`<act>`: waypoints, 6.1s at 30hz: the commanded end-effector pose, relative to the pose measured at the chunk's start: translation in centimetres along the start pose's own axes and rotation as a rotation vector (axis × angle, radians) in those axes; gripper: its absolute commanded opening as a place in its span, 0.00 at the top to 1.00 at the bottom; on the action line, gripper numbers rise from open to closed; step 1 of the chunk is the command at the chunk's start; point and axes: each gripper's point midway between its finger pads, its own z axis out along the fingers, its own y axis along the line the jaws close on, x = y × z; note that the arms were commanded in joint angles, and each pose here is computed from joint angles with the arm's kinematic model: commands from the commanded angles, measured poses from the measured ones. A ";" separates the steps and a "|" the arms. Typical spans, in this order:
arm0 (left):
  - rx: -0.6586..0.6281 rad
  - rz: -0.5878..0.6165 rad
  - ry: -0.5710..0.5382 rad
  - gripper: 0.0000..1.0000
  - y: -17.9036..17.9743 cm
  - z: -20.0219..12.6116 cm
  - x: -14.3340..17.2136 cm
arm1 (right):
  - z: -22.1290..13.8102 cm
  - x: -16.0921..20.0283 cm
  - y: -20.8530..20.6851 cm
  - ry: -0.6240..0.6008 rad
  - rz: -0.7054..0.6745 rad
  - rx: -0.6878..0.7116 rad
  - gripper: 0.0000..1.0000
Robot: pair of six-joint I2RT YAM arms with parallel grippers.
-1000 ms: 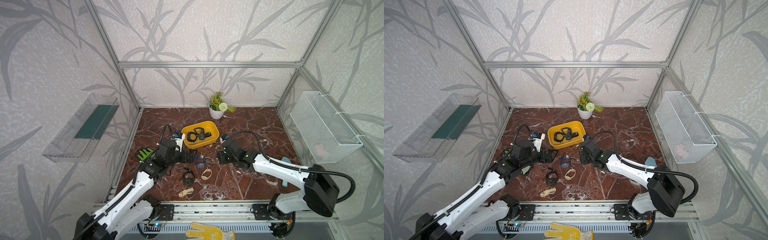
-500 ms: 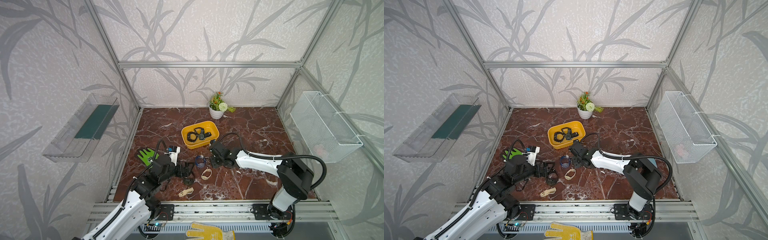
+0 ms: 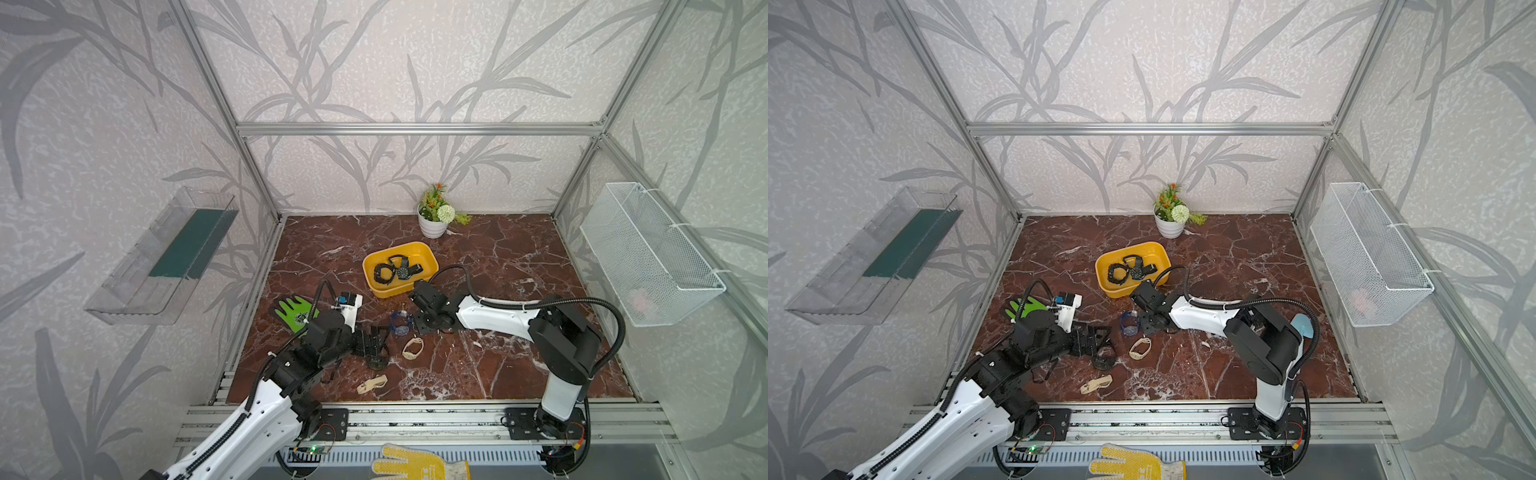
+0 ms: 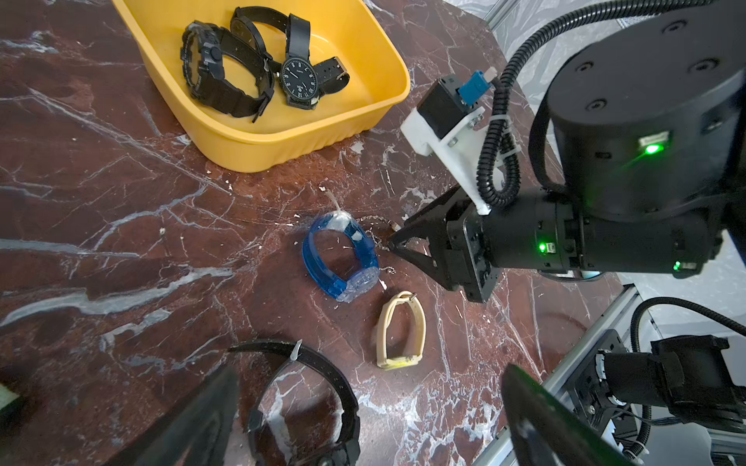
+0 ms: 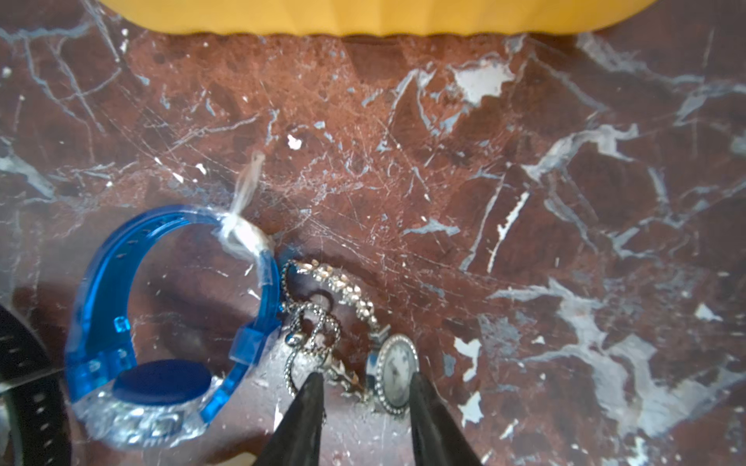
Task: Put the watch into the storage box
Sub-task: Pick up the watch at the center of the board, then place the watch in the storage box, then pick up the watch at the center of the board.
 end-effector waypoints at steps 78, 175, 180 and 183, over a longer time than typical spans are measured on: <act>-0.059 0.128 -0.089 0.01 -1.8 0.7 -6.3 | -8.5 -21.2 -4.7 -0.356 -0.040 0.024 0.93; -0.004 0.121 0.216 0.01 -3.4 -2.8 5.5 | -3.5 4.6 3.5 0.024 0.098 -0.114 0.58; -0.001 0.122 0.218 0.01 -3.4 -2.8 5.6 | -2.9 4.5 4.0 0.034 0.109 -0.127 0.59; -0.007 0.124 0.217 0.01 -3.3 -2.7 5.6 | -1.8 5.1 4.0 0.062 0.116 -0.114 0.60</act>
